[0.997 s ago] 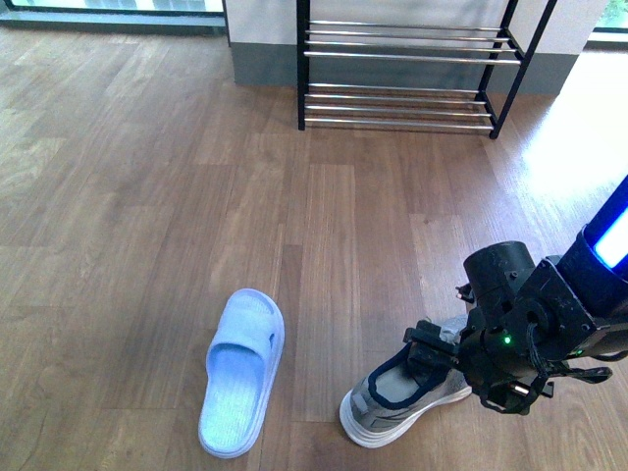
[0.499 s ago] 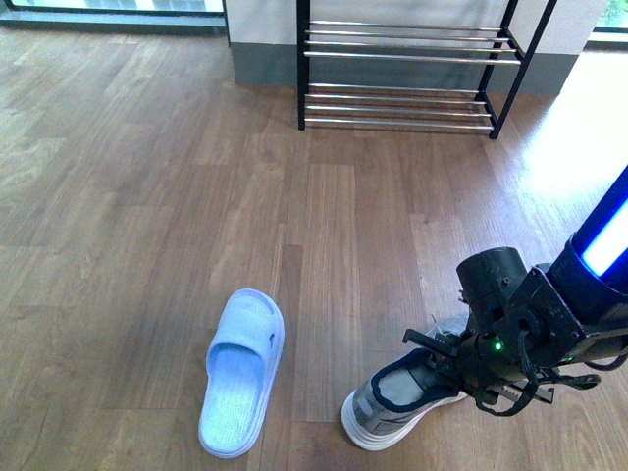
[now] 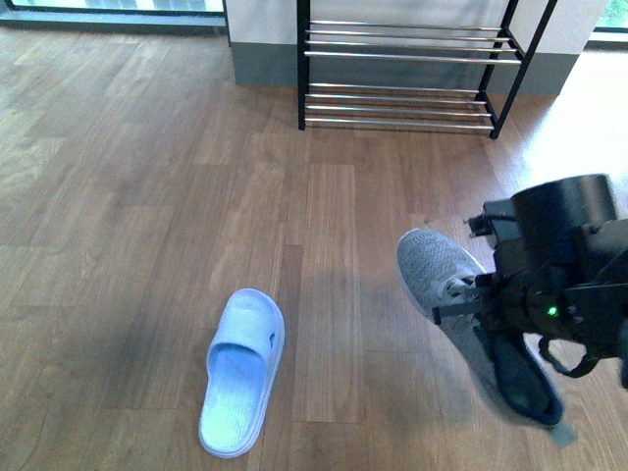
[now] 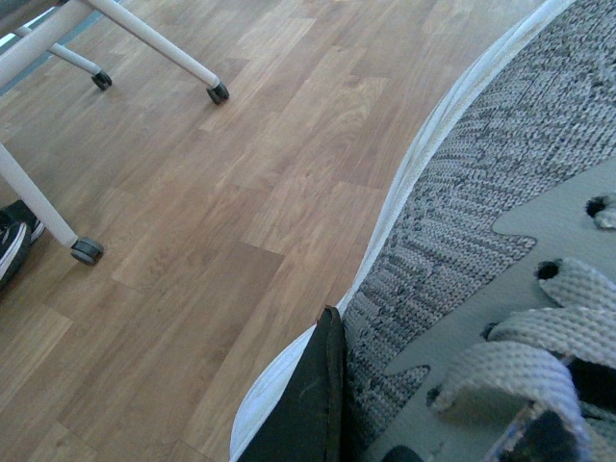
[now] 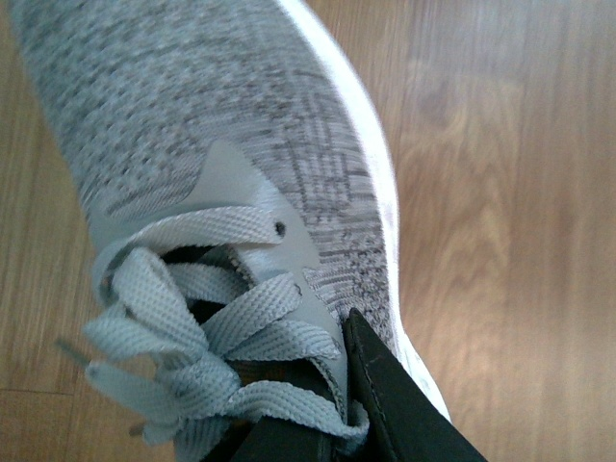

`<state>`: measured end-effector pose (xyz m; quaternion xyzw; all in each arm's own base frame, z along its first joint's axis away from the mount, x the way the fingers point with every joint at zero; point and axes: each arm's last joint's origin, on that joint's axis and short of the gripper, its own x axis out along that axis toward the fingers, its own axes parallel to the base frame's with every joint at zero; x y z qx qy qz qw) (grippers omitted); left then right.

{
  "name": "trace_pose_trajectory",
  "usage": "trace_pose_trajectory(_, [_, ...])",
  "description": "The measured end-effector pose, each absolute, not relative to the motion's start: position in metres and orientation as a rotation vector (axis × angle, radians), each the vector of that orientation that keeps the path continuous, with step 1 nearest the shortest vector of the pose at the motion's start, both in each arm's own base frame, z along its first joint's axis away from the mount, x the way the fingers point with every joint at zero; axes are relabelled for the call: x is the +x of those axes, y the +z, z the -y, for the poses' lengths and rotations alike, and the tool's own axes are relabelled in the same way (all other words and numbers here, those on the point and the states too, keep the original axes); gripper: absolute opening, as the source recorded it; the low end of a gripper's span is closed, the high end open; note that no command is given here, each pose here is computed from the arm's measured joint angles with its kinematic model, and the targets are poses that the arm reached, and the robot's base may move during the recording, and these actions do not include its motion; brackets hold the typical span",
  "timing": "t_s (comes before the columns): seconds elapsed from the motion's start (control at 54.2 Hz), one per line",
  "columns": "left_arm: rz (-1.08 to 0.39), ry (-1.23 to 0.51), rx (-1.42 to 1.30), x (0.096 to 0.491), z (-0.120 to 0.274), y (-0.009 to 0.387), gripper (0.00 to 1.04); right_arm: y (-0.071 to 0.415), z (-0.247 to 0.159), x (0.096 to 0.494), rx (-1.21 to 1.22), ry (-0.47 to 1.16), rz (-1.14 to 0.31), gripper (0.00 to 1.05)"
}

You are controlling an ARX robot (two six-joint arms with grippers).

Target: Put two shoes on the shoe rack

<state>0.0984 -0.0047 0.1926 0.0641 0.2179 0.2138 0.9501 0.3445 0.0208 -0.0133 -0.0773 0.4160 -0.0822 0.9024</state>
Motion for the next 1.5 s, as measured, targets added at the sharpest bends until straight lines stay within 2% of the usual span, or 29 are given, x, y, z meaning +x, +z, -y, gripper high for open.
trace_pose_trajectory(0.148, [-0.443, 0.435, 0.13, 0.098, 0.005, 0.193, 0.02, 0.038, -0.007, 0.318, -0.277, -0.122, -0.758, 0.01])
trace_pose_trajectory(0.443, [-0.443, 0.435, 0.13, 0.098, 0.005, 0.193, 0.02, 0.142, 0.03, 0.25, -0.315, -0.099, -0.525, 0.01])
trace_pose_trajectory(0.683, [-0.443, 0.436, 0.13, 0.098, 0.005, 0.193, 0.02, 0.199, 0.044, 0.17, -0.3, -0.014, -0.3, 0.01])
trace_pose_trajectory(0.794, [-0.443, 0.435, 0.13, 0.098, 0.005, 0.193, 0.02, 0.214, 0.047, 0.146, -0.331, -0.037, -0.175, 0.01])
trace_pose_trajectory(0.905, [-0.443, 0.435, 0.13, 0.098, 0.005, 0.193, 0.02, 0.221, 0.047, 0.141, -0.351, -0.058, -0.132, 0.01])
trace_pose_trajectory(1.496, [-0.444, 0.431, 0.13, 0.098, 0.005, 0.193, 0.02, 0.219, 0.049, 0.141, -0.35, -0.066, -0.147, 0.01])
